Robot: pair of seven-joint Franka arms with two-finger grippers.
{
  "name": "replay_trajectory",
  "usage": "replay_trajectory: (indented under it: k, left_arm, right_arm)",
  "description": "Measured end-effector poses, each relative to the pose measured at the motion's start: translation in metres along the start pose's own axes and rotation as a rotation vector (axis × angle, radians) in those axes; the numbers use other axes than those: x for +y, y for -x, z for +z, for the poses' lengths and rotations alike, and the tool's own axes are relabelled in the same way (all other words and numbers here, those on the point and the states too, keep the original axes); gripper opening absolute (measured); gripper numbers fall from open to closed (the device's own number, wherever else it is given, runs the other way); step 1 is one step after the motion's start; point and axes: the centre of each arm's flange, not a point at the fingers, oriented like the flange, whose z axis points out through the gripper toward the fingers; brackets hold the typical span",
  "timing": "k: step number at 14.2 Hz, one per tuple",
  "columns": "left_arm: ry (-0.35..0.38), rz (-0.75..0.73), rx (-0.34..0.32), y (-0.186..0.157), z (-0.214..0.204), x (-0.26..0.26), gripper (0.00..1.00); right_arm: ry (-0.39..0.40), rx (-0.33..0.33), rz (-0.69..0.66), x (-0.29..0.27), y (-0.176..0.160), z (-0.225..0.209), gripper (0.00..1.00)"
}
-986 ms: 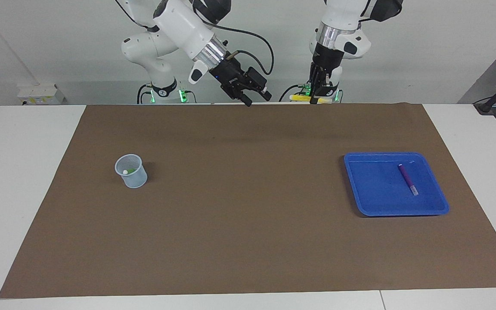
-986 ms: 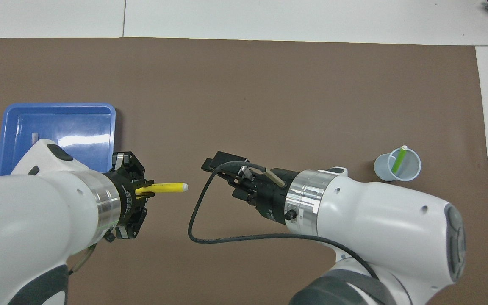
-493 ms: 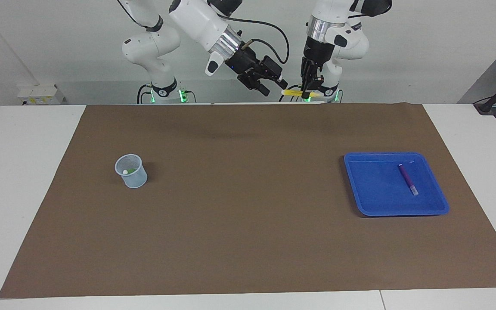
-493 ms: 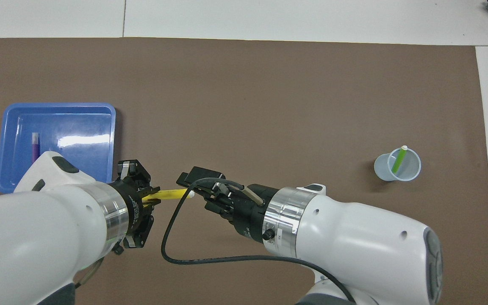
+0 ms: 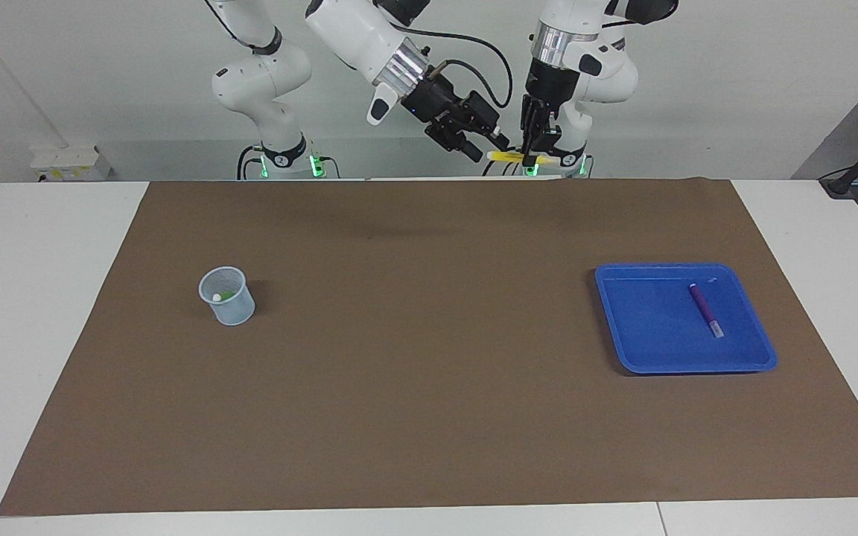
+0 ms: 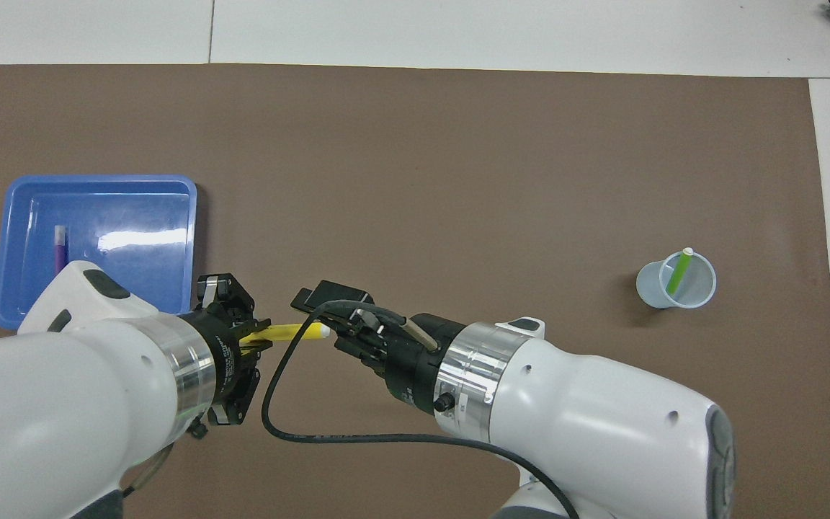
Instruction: Transfer and insert pens with both arms
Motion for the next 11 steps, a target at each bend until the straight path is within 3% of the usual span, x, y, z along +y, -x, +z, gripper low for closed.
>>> replay_trajectory:
  k: [1, 3, 6, 7, 9, 10, 11]
  left_arm:
    - [0.001, 0.0, 0.0, 0.0, -0.001, 0.0, 0.17]
    - [0.003, 0.0, -0.001, 0.0, -0.002, -0.001, 0.17]
    - [0.004, 0.0, -0.001, 0.0, -0.002, -0.001, 0.17]
    - [0.004, 0.0, -0.001, 0.0, -0.002, -0.001, 0.17]
    - [0.005, 0.0, -0.001, 0.0, -0.003, -0.001, 0.17]
    - [0.005, 0.0, -0.001, 0.0, -0.003, -0.002, 0.17]
    - [0.008, -0.005, -0.001, -0.001, -0.004, -0.001, 0.17]
  right_arm:
    - [0.0, 0.001, 0.0, 0.0, 0.0, 0.001, 0.8]
    - [-0.002, -0.002, -0.004, 0.0, 0.004, 0.002, 0.7]
    - [0.001, -0.014, 0.001, 0.0, 0.013, 0.006, 0.7]
    - [0.002, -0.017, 0.002, 0.0, 0.016, 0.007, 0.62]
    - [0.002, -0.019, 0.001, 0.0, 0.017, 0.007, 0.6]
    - [0.002, -0.018, 0.001, 0.0, 0.017, 0.007, 0.56]
    - [0.005, -0.019, 0.002, 0.001, 0.017, 0.008, 0.41]
